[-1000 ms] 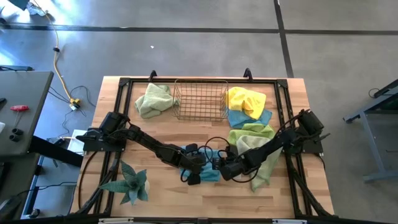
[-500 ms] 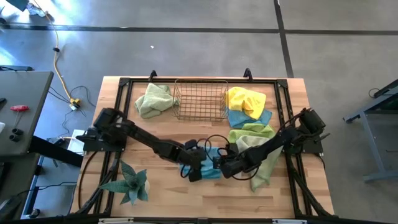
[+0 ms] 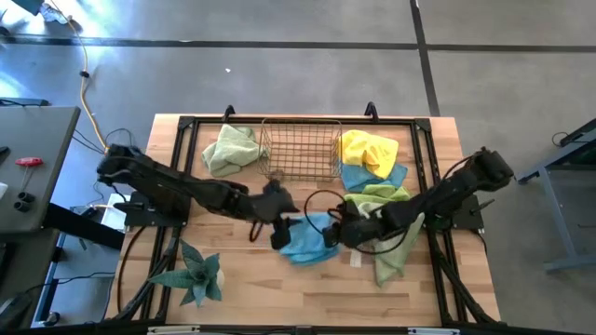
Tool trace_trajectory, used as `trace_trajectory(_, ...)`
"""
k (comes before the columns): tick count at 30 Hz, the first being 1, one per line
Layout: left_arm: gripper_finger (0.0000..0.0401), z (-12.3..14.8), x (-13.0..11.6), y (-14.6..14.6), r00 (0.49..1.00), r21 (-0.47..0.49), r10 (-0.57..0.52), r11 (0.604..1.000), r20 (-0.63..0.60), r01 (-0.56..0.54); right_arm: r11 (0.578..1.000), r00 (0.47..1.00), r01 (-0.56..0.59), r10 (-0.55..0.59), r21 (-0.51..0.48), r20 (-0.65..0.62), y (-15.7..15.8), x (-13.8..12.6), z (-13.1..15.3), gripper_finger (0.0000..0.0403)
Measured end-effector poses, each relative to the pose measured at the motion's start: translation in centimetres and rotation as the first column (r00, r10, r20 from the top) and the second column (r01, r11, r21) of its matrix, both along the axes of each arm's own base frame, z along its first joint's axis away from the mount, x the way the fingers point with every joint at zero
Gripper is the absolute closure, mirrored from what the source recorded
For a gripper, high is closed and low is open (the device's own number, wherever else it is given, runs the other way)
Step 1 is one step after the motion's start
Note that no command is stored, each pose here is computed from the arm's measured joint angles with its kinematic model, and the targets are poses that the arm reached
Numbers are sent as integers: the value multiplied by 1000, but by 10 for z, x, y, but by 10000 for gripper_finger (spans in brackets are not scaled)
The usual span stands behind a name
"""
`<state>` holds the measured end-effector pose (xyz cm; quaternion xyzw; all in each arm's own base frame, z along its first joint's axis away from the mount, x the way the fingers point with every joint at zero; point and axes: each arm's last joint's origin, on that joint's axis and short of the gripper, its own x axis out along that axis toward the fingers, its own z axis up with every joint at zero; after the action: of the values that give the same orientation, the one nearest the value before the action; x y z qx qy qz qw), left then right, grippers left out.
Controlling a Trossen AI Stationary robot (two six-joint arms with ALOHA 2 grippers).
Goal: Fold microfiber towels
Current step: Put the left blue towel in the wire basket
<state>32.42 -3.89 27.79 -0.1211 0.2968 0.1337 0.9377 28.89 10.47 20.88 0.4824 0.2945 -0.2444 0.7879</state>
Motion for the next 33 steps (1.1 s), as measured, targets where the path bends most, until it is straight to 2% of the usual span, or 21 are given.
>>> trace_trajectory(6,268,43,-30,8,990,71,53,996,130,-62,996,990,-13,25,-86,135,-37,-4,40,403)
trace_trajectory(10,268,61,-47,12,978,103,91,988,186,-111,991,968,-22,54,-130,245,-63,-3,63,403)
trace_trajectory(13,268,68,-56,14,970,119,123,981,208,-150,986,930,-29,86,-162,357,-84,1,78,403)
trace_trajectory(16,268,72,-60,16,962,130,154,974,226,-186,982,871,-26,115,-188,478,-108,6,91,403)
trace_trajectory(19,268,75,-62,17,955,136,174,968,241,-210,978,823,0,119,-210,555,-134,8,102,403)
trace_trajectory(27,268,74,-62,18,949,146,206,958,240,-245,966,799,73,93,-248,594,-195,7,118,403)
trace_trajectory(33,268,74,-63,19,937,164,245,943,248,-290,965,812,59,101,-254,575,-225,29,115,403)
